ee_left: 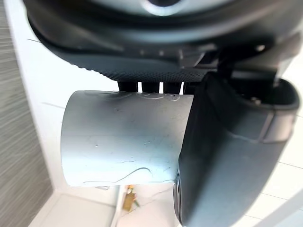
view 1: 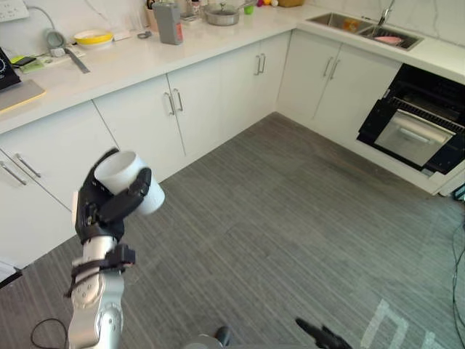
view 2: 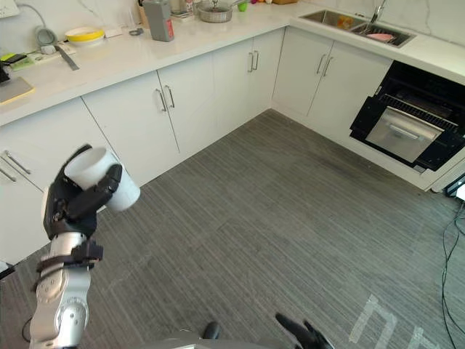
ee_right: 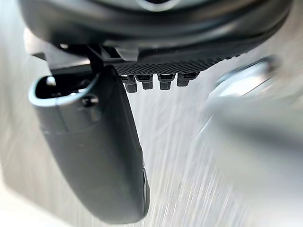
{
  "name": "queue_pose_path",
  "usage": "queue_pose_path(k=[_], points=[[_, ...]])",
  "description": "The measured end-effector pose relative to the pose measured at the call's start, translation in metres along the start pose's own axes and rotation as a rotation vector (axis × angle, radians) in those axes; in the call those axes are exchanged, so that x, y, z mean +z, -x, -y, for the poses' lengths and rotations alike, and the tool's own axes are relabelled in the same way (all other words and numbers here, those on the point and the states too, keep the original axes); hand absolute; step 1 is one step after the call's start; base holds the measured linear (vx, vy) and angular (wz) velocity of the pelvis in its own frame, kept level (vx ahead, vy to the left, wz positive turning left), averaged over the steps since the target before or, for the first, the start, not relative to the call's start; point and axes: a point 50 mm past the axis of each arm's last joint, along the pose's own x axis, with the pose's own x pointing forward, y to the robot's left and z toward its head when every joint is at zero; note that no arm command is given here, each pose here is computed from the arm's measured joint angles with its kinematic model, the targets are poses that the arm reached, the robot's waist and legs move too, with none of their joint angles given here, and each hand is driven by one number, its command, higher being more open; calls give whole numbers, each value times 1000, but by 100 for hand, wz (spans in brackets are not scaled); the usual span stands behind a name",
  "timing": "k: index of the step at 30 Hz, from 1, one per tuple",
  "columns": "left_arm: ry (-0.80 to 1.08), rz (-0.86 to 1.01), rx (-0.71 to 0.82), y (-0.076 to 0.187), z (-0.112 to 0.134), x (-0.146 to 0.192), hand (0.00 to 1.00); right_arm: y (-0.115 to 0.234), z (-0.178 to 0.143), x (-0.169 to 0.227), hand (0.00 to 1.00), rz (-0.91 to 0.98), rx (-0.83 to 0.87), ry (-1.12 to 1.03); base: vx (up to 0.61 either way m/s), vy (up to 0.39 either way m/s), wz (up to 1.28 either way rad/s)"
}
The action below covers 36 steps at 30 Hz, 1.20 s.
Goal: Walk over to the sink, pick up the cup, carry it to the dishwasher, place the cup inside the dishwasher, then close the dishwasher door
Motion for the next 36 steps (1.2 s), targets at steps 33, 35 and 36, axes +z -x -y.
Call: queue_pose_path(k=[33, 35, 36], points=[[-25, -229, -51, -12, 37, -68, 0, 24, 39, -54, 100, -124, -129, -120, -22, -41, -29], [4, -277, -19, -5, 34, -79, 0, 24, 39, -54, 100, -120, -129, -130, 4, -30, -9], [31, -311, -3, 1, 33, -86, 0, 24, 39, -53, 100, -108, -134, -138, 0, 0, 0]])
